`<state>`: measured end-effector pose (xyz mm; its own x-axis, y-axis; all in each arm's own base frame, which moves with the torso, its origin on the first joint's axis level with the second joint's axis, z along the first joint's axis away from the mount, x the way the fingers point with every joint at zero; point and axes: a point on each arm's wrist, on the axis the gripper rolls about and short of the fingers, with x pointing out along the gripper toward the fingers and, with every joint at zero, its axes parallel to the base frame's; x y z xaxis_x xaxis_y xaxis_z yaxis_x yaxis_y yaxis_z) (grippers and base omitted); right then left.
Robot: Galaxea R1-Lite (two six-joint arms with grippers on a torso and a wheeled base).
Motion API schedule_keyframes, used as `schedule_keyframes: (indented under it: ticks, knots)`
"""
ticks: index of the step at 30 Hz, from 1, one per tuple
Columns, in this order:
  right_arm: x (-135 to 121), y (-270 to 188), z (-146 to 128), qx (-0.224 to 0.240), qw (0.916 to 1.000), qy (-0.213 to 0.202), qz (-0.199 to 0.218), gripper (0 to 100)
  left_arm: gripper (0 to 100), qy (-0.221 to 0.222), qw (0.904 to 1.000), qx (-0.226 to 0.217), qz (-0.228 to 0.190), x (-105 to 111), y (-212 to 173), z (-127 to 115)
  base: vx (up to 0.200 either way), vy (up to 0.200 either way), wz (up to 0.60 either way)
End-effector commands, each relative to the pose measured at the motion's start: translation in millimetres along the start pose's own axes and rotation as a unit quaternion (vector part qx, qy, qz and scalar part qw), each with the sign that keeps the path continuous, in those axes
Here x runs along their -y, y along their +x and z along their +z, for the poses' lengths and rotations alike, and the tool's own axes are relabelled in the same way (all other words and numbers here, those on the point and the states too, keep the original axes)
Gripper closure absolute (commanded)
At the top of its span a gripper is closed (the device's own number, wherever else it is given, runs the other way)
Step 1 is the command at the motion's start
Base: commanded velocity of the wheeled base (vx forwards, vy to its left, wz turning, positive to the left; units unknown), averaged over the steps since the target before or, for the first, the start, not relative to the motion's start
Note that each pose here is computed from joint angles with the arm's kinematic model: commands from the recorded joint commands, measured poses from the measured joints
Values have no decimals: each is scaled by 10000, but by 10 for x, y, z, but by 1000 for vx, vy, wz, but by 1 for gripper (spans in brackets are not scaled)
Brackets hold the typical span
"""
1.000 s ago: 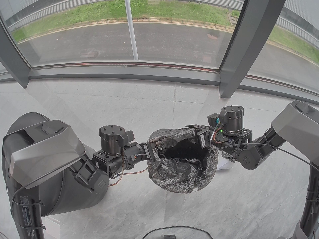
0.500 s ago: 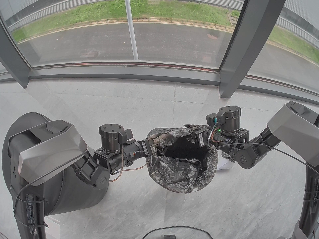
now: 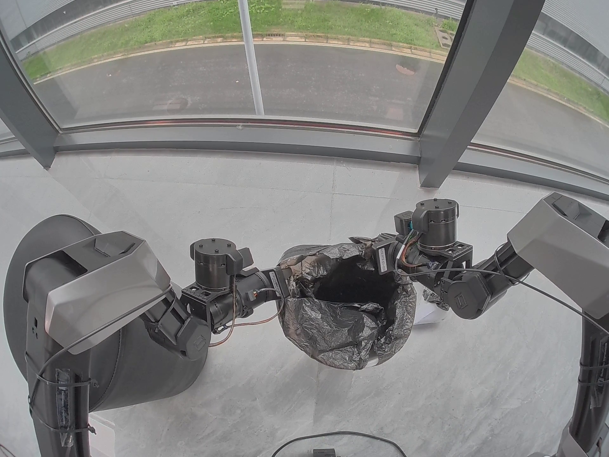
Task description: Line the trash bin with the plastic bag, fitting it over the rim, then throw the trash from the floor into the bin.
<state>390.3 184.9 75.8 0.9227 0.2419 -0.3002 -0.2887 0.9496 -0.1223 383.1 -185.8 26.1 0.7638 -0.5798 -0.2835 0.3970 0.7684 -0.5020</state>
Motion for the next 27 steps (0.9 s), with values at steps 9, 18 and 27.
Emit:
schedule_keyframes:
  ticks: [9, 18, 27]
  knots:
    - [-6, 44, -40, -36, 10000, -4, -6, 100, 100, -26, 9999, -103, 44, -46, 47, -87, 0, 0, 0]
    - [20, 58, -27, -10, 10000, 34, -44, 100, 100, -59, 9998, -204, 66, -71, 84, -174, 0, 0, 0]
    - [29, 57, -18, 3, 9999, 100, -83, 100, 100, -118, 9996, -232, 68, -31, 64, -190, 0, 0, 0]
